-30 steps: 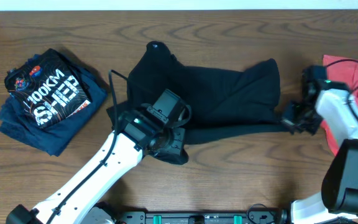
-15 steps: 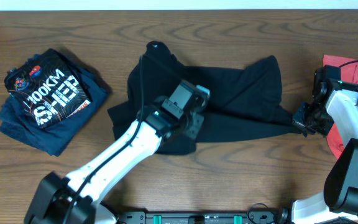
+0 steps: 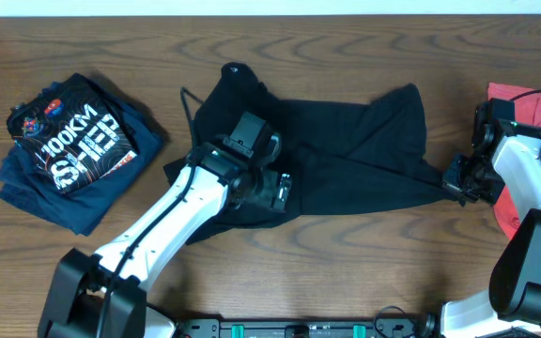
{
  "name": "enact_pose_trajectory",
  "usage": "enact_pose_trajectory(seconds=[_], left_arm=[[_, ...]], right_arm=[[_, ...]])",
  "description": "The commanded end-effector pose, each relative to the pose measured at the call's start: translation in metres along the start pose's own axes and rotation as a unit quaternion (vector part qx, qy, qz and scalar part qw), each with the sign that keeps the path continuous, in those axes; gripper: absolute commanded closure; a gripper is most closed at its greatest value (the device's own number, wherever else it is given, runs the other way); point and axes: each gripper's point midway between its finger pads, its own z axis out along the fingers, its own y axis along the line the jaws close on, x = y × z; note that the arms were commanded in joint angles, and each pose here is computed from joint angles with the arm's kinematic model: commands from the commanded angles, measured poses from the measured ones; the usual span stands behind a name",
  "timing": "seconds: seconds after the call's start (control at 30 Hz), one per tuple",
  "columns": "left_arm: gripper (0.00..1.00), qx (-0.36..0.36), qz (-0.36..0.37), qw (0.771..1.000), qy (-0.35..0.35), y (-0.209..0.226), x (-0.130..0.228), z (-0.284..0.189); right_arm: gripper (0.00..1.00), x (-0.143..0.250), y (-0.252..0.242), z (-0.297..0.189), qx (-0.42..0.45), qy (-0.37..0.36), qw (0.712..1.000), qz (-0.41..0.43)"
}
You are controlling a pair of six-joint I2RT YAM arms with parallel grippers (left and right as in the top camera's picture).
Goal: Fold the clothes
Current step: 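Hold the right edge and stretch the black garment with the left gripper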
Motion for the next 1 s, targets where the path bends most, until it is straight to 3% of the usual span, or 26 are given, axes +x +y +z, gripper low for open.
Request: enact_pose_trajectory(seconds=[0.0,0.27,0.47,0.57,0.77,0.97], left_arm=[[0.02,0.030,-0.131,0.990,0.035,-0.015,0.018,-0.006],[0.02,0.026,-0.287,0.955,0.070,-0.044,0.046,0.012],[0.01,0.040,-0.399,0.915,0.036,-0.072,0.042,0.026],[0.01,0.034,-0.421,0.906,-0.006,-0.074,0.036,0.036],[0.01,-0.001,-0.507,0.860,-0.053,-0.057,0.029,0.045],[0.01,-0.002,-0.519,0.851,-0.081,-0.052,0.020,0.046]], right_arm=[[0.99,-0.006,-0.007,-0.001,0.012,-0.008,1.000,-0.008],[0.99,-0.006,-0.005,-0.001,0.008,-0.008,1.000,-0.012],[0.99,-0.006,-0.004,-0.001,0.005,-0.008,1.000,-0.011],[0.99,-0.006,-0.003,-0.001,0.002,-0.007,1.000,-0.011],[0.99,-0.006,0.001,-0.001,-0.010,-0.007,1.000,-0.018],[0.99,-0.007,0.003,-0.001,-0.015,-0.008,1.000,-0.018]])
